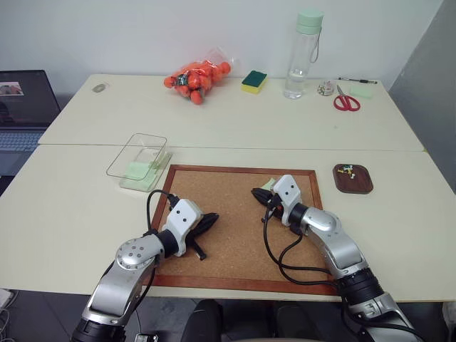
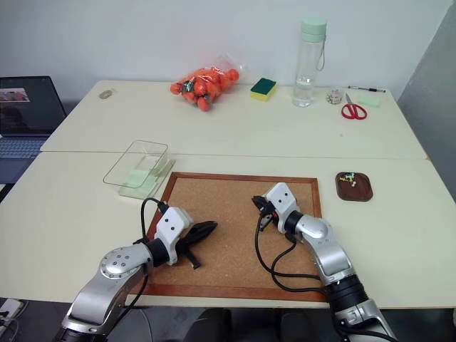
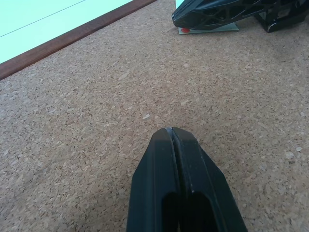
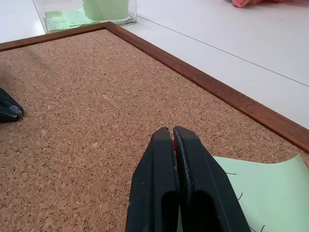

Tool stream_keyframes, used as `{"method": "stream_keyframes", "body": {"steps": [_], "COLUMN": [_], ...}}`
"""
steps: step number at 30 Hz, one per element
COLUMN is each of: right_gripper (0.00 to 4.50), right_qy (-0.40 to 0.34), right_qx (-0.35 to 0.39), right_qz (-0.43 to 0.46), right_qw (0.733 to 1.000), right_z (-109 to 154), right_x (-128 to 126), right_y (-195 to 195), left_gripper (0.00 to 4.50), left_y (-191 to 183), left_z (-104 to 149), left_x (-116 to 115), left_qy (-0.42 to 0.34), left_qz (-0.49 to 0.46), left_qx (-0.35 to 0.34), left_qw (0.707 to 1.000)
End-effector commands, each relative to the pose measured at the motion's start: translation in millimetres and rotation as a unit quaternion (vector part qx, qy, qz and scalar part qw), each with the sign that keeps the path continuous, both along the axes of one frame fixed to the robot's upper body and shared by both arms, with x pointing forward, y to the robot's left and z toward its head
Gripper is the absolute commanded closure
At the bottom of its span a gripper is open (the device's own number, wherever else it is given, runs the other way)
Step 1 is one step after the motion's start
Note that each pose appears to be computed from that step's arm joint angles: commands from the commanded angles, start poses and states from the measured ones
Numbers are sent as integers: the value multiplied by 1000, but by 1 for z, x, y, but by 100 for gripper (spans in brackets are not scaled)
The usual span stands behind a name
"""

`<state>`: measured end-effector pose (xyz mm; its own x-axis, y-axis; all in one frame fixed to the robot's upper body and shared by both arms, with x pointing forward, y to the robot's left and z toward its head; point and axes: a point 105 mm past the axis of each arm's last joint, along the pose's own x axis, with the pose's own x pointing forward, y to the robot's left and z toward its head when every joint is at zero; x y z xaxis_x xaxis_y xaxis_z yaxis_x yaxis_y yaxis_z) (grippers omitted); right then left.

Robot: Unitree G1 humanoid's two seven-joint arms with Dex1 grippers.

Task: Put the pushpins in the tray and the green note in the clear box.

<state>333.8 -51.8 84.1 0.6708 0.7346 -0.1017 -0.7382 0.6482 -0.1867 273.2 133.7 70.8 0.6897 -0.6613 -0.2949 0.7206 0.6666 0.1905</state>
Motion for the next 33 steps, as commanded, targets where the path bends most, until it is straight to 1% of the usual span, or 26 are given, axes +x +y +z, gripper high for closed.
{"method": "stream_keyframes", "body": {"steps": [1,5,11,15,18,22,27,29,30,33], "right_gripper": [449,449,449,449,449,449,449,450,450,450], "right_qy": [-63,-93,-101,-106,-110,-111,-109,-107,-107,-105], "right_qx": [15,25,29,27,14,-9,-12,-14,-14,-17], "right_qz": [11,27,30,38,60,89,103,110,111,112], "right_qw": [998,995,994,993,992,990,989,988,988,988], "right_z": [32,51,61,65,66,63,63,64,64,63], "right_x": [0,-5,-6,-8,-14,-23,-27,-29,-29,-28], "right_y": [-1,2,-1,-1,0,0,2,3,3,3], "left_gripper": [450,450,450,450,450,450,450,412,407,355], "left_y": [0,-1,-2,-2,1,4,8,11,12,10], "left_z": [-14,-15,-16,-17,-15,-6,9,18,22,38], "left_x": [-4,-5,-6,-6,-3,2,8,12,13,15], "left_qy": [28,29,32,32,31,23,15,16,19,14], "left_qz": [1,1,0,1,11,16,21,29,29,17], "left_qx": [9,9,8,8,4,-5,-22,-45,-55,-81], "left_qw": [1000,1000,999,999,999,1000,999,998,998,996]}}
